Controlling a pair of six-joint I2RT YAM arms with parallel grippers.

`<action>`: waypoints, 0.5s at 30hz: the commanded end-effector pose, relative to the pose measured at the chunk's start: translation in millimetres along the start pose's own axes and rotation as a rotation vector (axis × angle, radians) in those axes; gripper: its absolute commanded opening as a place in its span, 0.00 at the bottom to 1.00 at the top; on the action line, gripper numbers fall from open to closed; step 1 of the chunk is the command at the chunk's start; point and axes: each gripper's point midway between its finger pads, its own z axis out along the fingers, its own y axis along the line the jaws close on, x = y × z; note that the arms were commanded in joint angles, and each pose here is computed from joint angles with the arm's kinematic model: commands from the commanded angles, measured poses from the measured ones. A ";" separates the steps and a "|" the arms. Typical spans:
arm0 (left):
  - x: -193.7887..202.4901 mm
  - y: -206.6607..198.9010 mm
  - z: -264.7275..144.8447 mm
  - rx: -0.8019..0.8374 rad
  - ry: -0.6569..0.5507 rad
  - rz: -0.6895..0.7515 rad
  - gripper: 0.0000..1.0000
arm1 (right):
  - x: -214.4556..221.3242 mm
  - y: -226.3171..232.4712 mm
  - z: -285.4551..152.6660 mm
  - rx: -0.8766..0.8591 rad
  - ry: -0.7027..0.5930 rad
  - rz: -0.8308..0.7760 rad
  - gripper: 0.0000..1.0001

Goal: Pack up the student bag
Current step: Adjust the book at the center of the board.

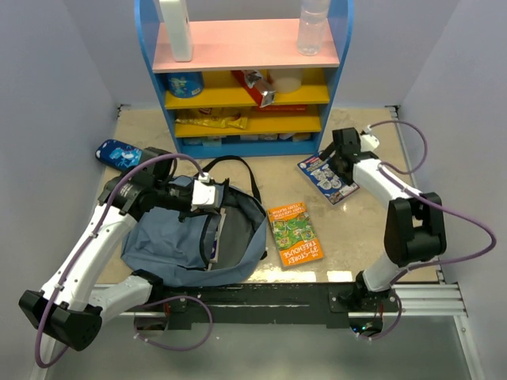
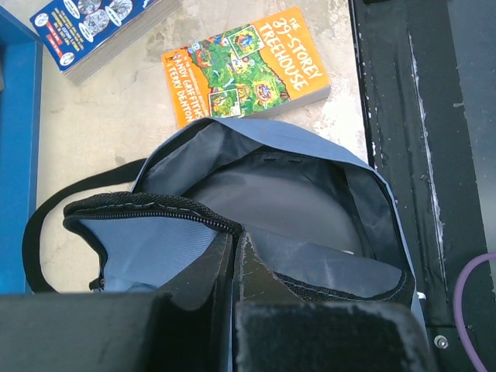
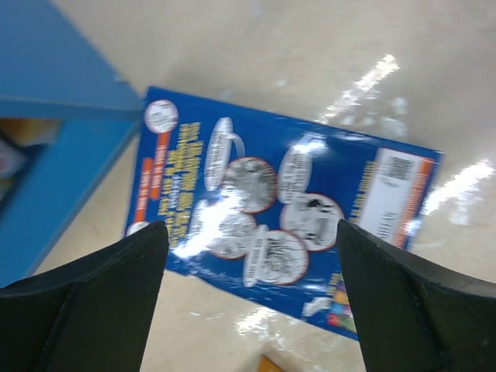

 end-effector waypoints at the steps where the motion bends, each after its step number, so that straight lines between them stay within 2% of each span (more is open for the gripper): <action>1: -7.1 -0.1 -3.9 -0.007 -0.020 0.043 0.00 | 8.0 59.0 -4.6 -0.103 -0.039 -0.045 0.86; 2: -5.4 0.3 -3.7 -0.011 -0.015 0.046 0.00 | 20.4 72.2 -10.2 -0.126 -0.041 -0.070 0.84; 5: -2.6 -1.1 -3.2 -0.009 -0.008 0.037 0.00 | 34.7 88.6 -3.3 -0.137 -0.050 -0.059 0.68; 6: -2.6 -1.3 -3.1 -0.008 -0.007 0.038 0.00 | 37.7 90.5 1.8 -0.140 -0.053 -0.044 0.55; 8: -1.8 -0.6 -4.4 -0.015 0.000 0.041 0.00 | 46.1 89.8 8.9 -0.140 -0.044 -0.012 0.39; 9: -0.9 -0.3 -4.3 -0.016 0.003 0.043 0.00 | 46.3 93.2 10.2 -0.149 -0.052 0.000 0.26; 10: -0.2 -0.8 -4.7 -0.016 0.007 0.047 0.00 | 51.4 90.8 16.1 -0.130 -0.045 0.008 0.21; 12: 1.7 0.0 -4.9 -0.019 0.016 0.049 0.00 | 56.1 88.4 19.7 -0.103 -0.048 0.005 0.18; 15: 3.9 -1.4 -4.2 -0.015 0.022 0.049 0.00 | 63.4 84.2 27.2 -0.075 -0.048 0.014 0.20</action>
